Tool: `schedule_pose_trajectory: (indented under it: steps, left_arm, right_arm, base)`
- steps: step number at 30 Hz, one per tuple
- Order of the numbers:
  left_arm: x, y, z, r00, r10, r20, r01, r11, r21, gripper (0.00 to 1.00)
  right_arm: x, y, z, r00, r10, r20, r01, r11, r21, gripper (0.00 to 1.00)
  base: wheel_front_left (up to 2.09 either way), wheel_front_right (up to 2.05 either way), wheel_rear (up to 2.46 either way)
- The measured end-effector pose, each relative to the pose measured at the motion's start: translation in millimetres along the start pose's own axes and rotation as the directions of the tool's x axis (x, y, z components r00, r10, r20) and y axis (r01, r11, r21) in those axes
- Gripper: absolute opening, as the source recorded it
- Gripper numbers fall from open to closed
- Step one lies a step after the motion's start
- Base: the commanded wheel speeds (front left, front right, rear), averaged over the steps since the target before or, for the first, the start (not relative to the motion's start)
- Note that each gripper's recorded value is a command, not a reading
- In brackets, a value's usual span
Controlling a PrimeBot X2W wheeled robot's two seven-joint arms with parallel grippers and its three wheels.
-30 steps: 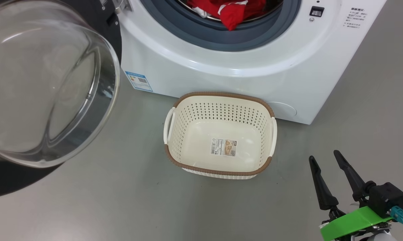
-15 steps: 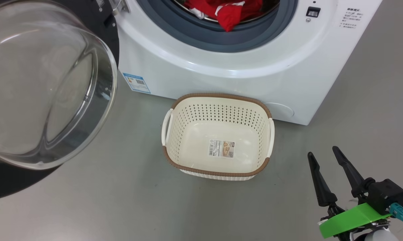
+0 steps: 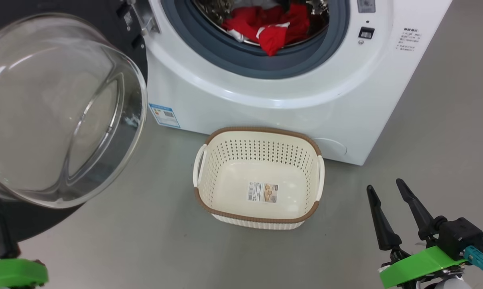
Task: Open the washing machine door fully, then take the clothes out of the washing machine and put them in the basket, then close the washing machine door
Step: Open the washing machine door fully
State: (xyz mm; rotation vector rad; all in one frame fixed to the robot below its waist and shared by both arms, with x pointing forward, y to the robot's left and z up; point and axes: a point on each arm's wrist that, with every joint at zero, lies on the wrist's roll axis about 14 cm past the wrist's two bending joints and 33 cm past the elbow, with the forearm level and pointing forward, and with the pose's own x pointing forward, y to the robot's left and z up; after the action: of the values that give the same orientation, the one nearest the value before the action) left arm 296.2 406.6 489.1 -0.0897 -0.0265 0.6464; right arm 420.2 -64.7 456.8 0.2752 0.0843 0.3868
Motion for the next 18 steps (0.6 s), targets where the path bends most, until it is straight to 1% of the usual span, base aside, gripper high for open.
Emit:
schedule_pose_trajectory:
  steps: [2, 3, 5, 6, 7, 12, 18]
  left_arm:
    - [-7, -4, -1, 1.0, -0.011, 0.0, 0.011, 1.0, -0.009, 0.41]
    - [-10, -6, -2, 1.0, -0.018, 0.0, 0.018, 1.0, -0.014, 0.45]
    - [-14, -13, -2, 0.999, -0.039, 0.006, 0.04, 0.998, -0.038, 0.76]
    - [-16, -18, -1, 0.998, -0.054, 0.011, 0.054, 0.997, -0.049, 0.84]
    - [-17, -24, -1, 0.997, -0.07, 0.014, 0.071, 0.996, -0.059, 1.0]
    - [-28, -54, -7, 0.988, -0.154, 0.004, 0.153, 0.982, -0.113, 1.0]
    - [-34, -93, -10, 0.958, -0.288, -0.003, 0.286, 0.95, -0.123, 1.0]
  right_arm:
    - [-1, 2, 4, 1.0, 0.0, 0.012, 0.0, 1.0, 0.001, 1.0]
    - [-2, 3, 6, 1.0, -0.001, 0.019, 0.001, 1.0, 0.003, 1.0]
    - [-4, 4, 10, 1.0, -0.005, 0.029, 0.005, 1.0, 0.003, 1.0]
    - [-5, 3, 12, 0.999, -0.01, 0.034, 0.01, 1.0, 0.002, 1.0]
    - [-7, 1, 13, 0.999, -0.015, 0.036, 0.015, 1.0, 0.001, 1.0]
    - [-20, -9, 15, 0.998, -0.055, 0.041, 0.055, 0.998, 0.0, 1.0]
    - [-33, -25, 23, 0.991, -0.114, 0.064, 0.115, 0.993, -0.002, 1.0]
  base:
    - [0.0, 0.0, 0.0]
    - [0.0, 0.0, 0.0]
    - [0.0, 0.0, 0.0]
    - [0.0, 0.0, 0.0]
    - [0.0, 0.0, 0.0]
    - [0.0, 0.0, 0.0]
    - [0.0, 0.0, 0.0]
